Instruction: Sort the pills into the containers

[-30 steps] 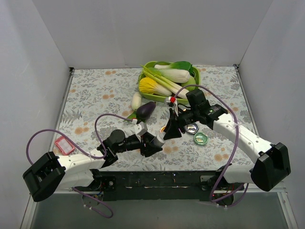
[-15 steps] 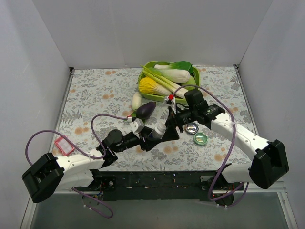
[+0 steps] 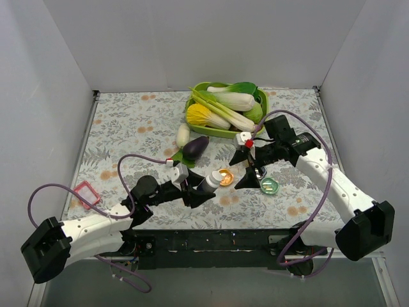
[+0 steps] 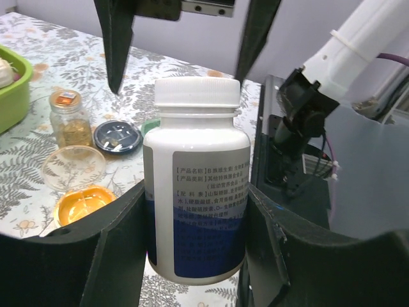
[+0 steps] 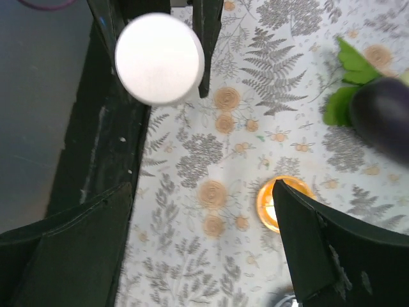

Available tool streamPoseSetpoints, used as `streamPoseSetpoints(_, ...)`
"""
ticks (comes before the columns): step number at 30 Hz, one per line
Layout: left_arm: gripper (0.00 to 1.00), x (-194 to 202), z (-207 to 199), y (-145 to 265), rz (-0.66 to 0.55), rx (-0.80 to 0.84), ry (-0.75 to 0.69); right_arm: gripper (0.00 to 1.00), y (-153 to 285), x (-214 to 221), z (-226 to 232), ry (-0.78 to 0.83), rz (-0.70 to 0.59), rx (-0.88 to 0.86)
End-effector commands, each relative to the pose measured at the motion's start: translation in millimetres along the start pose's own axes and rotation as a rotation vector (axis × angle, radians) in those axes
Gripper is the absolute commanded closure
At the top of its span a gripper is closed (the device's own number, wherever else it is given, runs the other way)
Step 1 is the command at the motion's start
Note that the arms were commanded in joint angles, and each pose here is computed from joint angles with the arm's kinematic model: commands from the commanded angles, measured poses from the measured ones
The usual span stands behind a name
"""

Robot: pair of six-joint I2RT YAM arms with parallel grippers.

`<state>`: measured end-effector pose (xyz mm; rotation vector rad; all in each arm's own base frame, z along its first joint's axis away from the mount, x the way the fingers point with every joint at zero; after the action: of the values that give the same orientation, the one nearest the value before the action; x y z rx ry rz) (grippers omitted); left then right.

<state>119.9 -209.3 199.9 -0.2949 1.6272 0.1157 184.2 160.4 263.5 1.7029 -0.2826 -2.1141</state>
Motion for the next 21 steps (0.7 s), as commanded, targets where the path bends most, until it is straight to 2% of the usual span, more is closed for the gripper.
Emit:
streamPoseSetpoints(1, 1.00, -3, -12, 7, 0.021, 0.121, 0.000, 0.02, 21, -8, 14, 0.415, -0.031, -0.026)
streamPoseSetpoints(5, 1.00, -4, -17, 9, 0.030, 0.181, 0.020, 0.02, 16, -21, 19, 0.563, -0.140, -0.125)
streamPoseSetpoints(8, 1.00, -5, -20, 7, 0.035, 0.217, 0.042, 0.03, 4, -32, 22, 0.554, -0.163, -0.242)
streamPoseSetpoints(13, 1.00, -4, -19, 2, 0.041, 0.238, 0.053, 0.09, -16, -39, 27, 0.492, -0.141, -0.343)
streamPoseSetpoints(18, 1.00, -3, -19, 0, 0.042, 0.246, 0.058, 0.17, -26, -35, 29, 0.437, -0.088, -0.336)
streamPoseSetpoints(21, 1.00, -3, -19, 0, 0.038, 0.243, 0.059, 0.23, -33, -34, 31, 0.468, -0.058, -0.319)
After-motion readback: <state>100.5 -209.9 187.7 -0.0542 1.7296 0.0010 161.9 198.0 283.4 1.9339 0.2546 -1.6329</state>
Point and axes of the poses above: each gripper's point midway between its finger pads, its own y axis back along the fingers, its own z axis along the line the jaws close on, x = y × z, the point moved 10 cm from there along y, back along the fingers, and after that the axes turned 6 degrees about -y, right-handed, at the moved point
